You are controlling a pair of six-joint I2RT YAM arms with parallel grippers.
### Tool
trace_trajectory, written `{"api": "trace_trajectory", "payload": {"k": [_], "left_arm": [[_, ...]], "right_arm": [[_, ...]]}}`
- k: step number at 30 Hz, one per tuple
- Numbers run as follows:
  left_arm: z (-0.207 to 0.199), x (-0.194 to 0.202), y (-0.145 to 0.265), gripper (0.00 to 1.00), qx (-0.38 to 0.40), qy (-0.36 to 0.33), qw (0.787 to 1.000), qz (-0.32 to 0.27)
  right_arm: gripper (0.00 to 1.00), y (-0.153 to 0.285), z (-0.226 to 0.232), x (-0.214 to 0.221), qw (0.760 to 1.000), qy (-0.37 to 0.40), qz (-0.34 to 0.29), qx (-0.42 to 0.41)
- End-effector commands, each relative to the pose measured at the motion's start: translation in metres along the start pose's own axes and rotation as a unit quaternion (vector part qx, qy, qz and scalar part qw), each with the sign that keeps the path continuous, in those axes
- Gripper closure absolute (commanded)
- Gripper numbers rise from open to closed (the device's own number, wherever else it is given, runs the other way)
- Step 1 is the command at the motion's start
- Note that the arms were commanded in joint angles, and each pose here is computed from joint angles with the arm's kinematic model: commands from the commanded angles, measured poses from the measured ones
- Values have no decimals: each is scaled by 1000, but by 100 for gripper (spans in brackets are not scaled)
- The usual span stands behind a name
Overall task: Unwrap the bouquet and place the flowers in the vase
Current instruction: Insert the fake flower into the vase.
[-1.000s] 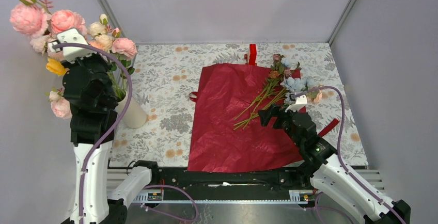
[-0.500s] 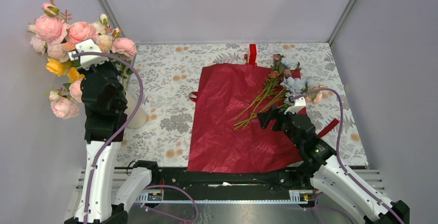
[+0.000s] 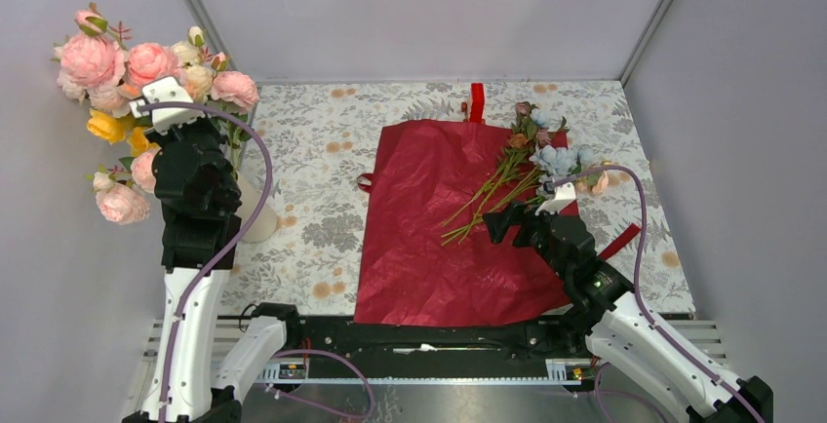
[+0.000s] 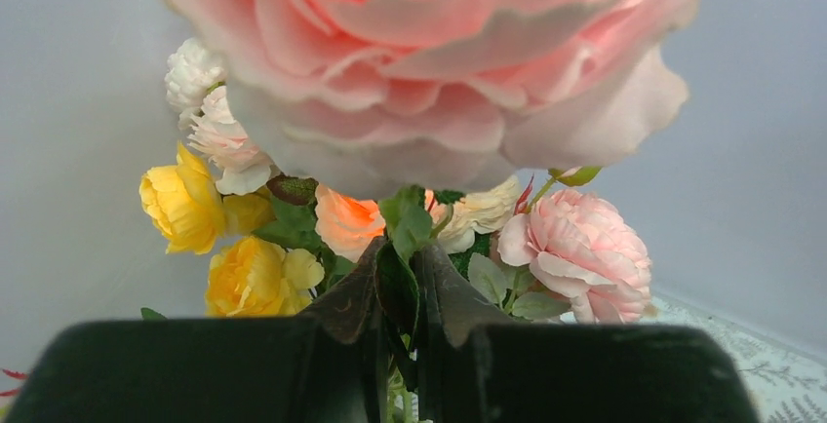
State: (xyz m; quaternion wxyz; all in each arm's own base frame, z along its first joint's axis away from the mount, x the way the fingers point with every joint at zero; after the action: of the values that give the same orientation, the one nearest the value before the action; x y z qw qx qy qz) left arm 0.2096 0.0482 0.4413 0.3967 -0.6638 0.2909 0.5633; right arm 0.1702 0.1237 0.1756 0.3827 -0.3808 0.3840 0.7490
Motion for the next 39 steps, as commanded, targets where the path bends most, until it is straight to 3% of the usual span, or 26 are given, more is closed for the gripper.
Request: {"api": "trace_trajectory", "payload": {"k": [1,18,30,39], "left_arm": [[3,-9,-8,100,-20,-39,999,12],[8,-43,-6,100,-19,-23,999,-29],[-3,33,-1,100,3,-14,1000,25],[0,72,6,100,0,-45,997,61]], "right_arm": [[0,-3,3,-1,1000,-8,-5,-12],[0,-7,2,6,1000,-10,7,-17],[0,-6,1,9,1000,-13,5,-19],[0,-4,1,10,1000,-14,3,-23]]}}
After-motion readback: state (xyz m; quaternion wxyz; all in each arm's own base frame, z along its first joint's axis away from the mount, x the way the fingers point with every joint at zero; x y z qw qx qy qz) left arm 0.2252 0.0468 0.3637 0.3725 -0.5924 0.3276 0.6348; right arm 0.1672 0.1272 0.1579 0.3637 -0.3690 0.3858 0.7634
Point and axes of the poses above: each gripper's point midway between its finger pads, its own y axis back along the fingers, its own z axis along the line the jaws close on, x = y × z, the point moved 7 cm from there along y, back along the fingers, and after that the axes turned 1 degree about y, right-handed, at the moved point
